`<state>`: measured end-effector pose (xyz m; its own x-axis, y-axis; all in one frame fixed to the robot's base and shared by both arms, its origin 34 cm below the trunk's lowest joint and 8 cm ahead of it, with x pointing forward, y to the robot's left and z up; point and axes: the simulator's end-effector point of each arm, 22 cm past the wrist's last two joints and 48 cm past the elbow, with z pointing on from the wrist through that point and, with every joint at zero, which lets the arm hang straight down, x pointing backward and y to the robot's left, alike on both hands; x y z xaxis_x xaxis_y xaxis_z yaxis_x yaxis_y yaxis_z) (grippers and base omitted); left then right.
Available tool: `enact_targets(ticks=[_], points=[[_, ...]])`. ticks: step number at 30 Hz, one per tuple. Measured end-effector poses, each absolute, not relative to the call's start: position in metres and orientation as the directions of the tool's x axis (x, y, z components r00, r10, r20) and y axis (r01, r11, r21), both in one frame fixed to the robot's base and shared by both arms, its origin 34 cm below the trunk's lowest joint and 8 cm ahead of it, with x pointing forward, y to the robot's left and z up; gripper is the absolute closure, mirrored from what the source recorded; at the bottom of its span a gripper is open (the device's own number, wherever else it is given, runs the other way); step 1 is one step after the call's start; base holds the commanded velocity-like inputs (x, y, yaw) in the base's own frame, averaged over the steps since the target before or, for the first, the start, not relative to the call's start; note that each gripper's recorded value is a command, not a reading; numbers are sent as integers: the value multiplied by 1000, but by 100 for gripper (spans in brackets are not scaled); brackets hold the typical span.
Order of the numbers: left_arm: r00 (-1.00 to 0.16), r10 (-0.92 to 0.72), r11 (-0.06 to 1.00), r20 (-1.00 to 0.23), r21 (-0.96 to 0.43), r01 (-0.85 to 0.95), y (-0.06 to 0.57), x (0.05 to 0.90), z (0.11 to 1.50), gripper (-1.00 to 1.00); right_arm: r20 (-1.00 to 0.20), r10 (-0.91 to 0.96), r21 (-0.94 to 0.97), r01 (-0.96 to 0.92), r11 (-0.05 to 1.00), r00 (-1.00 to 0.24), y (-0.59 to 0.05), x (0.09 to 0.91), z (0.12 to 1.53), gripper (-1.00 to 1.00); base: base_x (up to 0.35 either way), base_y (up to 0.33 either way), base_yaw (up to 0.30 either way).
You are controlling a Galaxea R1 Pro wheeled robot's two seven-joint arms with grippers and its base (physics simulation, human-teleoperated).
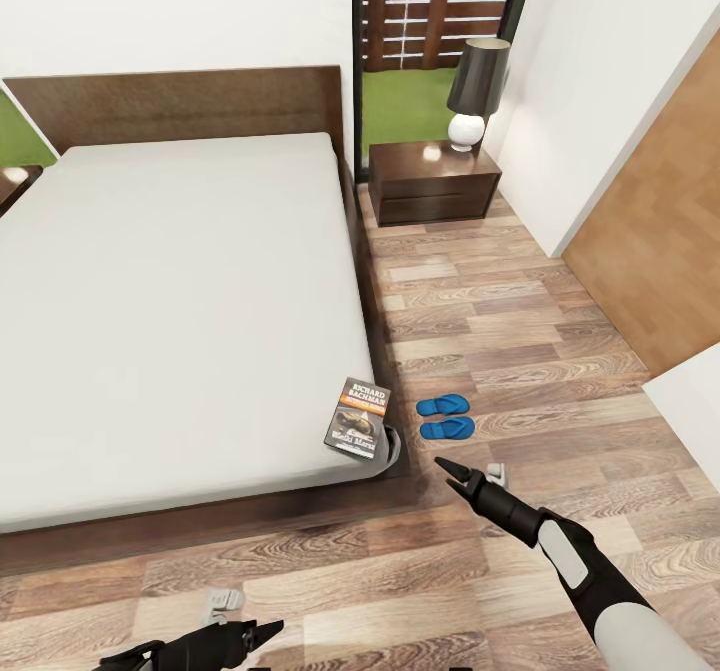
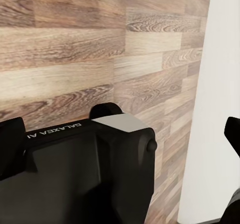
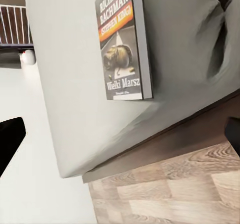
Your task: In the bedroom, move the book from the bed onto either nightstand, and place the two sandals side by side next to the bed.
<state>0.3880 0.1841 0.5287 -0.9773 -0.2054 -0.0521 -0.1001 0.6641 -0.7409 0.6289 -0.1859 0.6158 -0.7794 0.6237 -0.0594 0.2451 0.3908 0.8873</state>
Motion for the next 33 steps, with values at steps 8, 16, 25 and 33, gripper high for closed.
enact_targets(ticks=[8,16,25,33], points=[[-977,-206,662,-52,-743,-100,182,388,529,-100,-59,624,890,242,386,-780,-185,629,617,-100,0,0,0],[-977,-206,662,-51,-743,-101,182,388,529,-100,-53,622,938,175,300,-781,-175,634,641,-100,0,0,0],[-977,-206,662,-51,-743,-101,182,388,529,-100,-51,623,952,150,266,-780,-172,635,650,-100,0,0,0],[-977,-206,662,-52,-743,-100,182,388,529,-100,23,621,970,169,177,-783,-108,630,654,-100,0,0,0]])
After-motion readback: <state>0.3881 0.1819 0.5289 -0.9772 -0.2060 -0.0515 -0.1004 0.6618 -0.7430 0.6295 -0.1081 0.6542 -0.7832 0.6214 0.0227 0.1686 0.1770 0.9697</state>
